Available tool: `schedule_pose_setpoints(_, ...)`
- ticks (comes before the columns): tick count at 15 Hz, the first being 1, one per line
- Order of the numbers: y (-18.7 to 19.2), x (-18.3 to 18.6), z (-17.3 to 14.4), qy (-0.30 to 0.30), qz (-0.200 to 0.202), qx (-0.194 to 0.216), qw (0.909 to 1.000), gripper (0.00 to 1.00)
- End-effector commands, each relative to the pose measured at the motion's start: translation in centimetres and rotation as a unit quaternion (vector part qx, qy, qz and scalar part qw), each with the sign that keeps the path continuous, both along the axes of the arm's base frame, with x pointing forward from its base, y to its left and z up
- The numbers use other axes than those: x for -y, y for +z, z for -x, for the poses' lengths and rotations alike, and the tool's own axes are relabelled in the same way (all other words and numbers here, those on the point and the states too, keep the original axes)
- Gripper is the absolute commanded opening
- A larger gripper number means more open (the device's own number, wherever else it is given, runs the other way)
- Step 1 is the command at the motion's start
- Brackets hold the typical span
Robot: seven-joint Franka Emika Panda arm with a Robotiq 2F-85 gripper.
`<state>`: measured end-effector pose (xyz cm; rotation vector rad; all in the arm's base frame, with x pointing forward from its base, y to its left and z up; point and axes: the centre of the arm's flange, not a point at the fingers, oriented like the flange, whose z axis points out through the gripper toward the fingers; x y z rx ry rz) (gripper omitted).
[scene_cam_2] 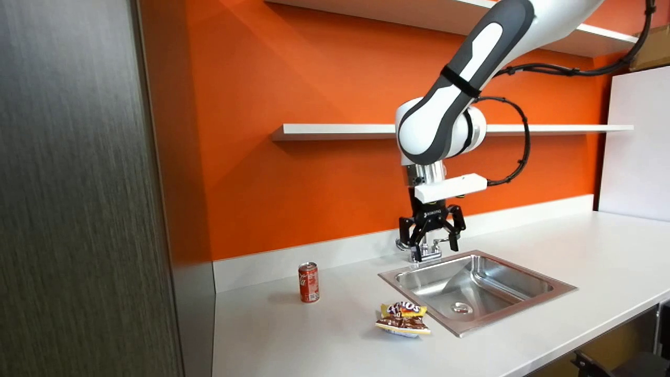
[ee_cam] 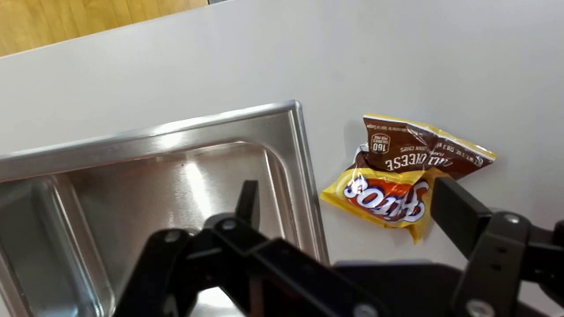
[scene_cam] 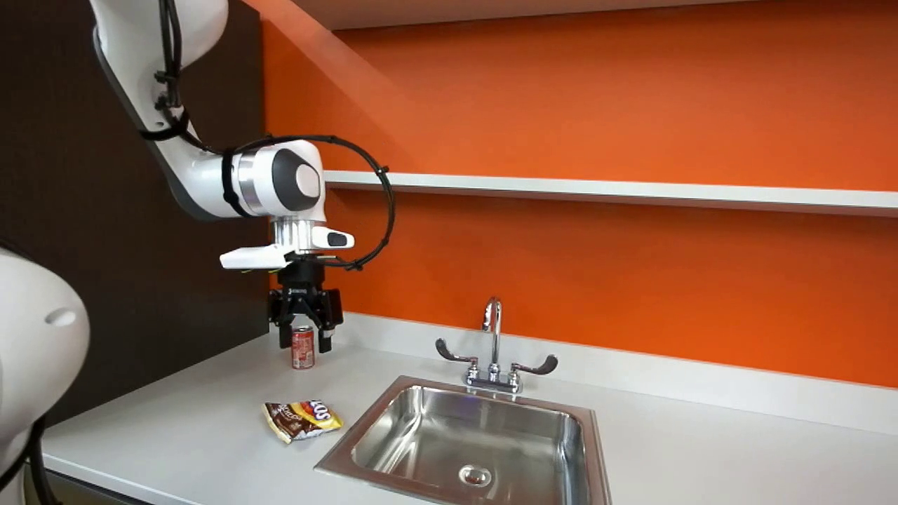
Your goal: Put the packet on the bottom shelf
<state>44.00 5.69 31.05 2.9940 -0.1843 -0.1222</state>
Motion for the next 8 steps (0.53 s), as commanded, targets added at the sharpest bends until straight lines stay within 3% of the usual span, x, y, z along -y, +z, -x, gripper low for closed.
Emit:
schedule_pose_setpoints(1,-2.5,-2.1,-1.9,-0.018,-0.004,-0.005,0.9998,1.0)
schedule_pose_setpoints(8,-6.5,-3.1,-3.4,-0.043,-0.026,-0.022,0.9985,1.0)
